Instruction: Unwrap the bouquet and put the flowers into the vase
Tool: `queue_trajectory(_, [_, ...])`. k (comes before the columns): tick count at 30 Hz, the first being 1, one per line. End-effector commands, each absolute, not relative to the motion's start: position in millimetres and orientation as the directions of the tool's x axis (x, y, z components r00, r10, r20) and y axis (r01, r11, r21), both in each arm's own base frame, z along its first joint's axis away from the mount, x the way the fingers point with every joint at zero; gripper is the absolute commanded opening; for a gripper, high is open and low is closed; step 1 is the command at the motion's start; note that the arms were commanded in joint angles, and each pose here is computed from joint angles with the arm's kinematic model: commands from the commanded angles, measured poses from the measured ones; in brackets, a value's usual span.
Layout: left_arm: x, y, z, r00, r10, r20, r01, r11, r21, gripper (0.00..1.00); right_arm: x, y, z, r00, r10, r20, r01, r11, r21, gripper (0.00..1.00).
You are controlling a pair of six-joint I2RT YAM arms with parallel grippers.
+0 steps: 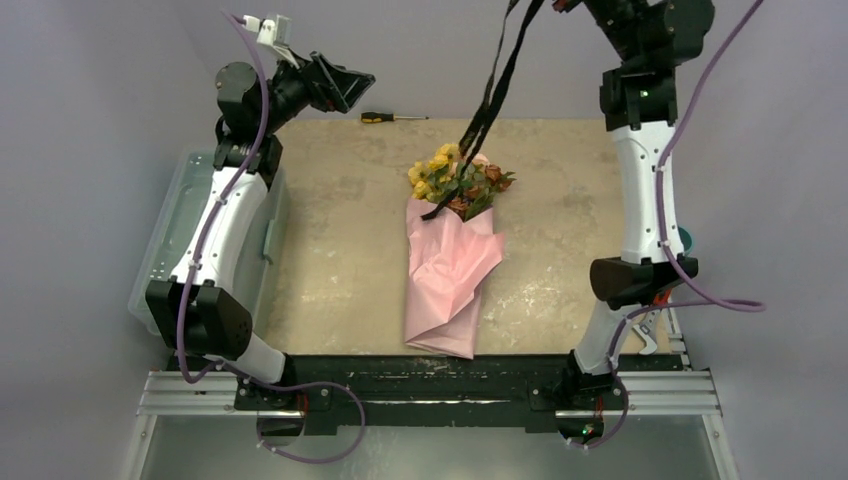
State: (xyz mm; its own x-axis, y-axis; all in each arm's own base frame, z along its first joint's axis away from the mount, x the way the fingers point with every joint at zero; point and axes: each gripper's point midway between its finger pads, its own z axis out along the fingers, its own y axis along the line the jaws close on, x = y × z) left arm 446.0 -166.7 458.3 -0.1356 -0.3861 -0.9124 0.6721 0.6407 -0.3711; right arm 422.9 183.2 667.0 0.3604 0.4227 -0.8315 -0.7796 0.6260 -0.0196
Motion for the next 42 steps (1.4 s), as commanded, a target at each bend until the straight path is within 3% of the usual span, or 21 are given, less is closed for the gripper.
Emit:
queue_trajectory(1, [448.9, -165.8, 454.3, -0.119, -0.369, -0.922, 0.674, 0.652, -0.348, 1.0, 410.3, 129.2, 709.3, 0.542, 0.388, -0.745, -0.632, 0.773, -0.058, 0.0])
queue_trajectory(10, [454.2, -168.5, 440.3, -0.15, -0.365, -0.919, 0.674, 0.642, -0.365, 1.0, 418.7, 20.1, 724.2, 0.681, 0.206, -0.703, -0.35, 0.934, -0.066, 0.0])
queue_trajectory(20, [459.3, -171.8, 420.5, -0.182, -0.339, -0.923, 0.669, 0.645, -0.369, 1.0, 456.0, -58.3, 691.2, 0.648, 0.004, -0.761, -0.116, 0.989, -0.094, 0.0])
queue_trajectory(33, [450.3, -190.0, 360.5, -0.248, -0.169, -0.954, 0.68, 0.671, -0.295, 1.0, 560.1, -99.7, 507.9, 0.259, -0.072, -0.963, -0.087, 0.991, -0.097, 0.0])
queue_trajectory(42, [417.9, -220.8, 303.5, -0.251, 0.078, -0.965, 0.737, 0.662, -0.138, 1.0, 568.8, -105.1, 351.2, -0.154, -0.083, -0.985, -0.133, 0.989, -0.063, 0.0])
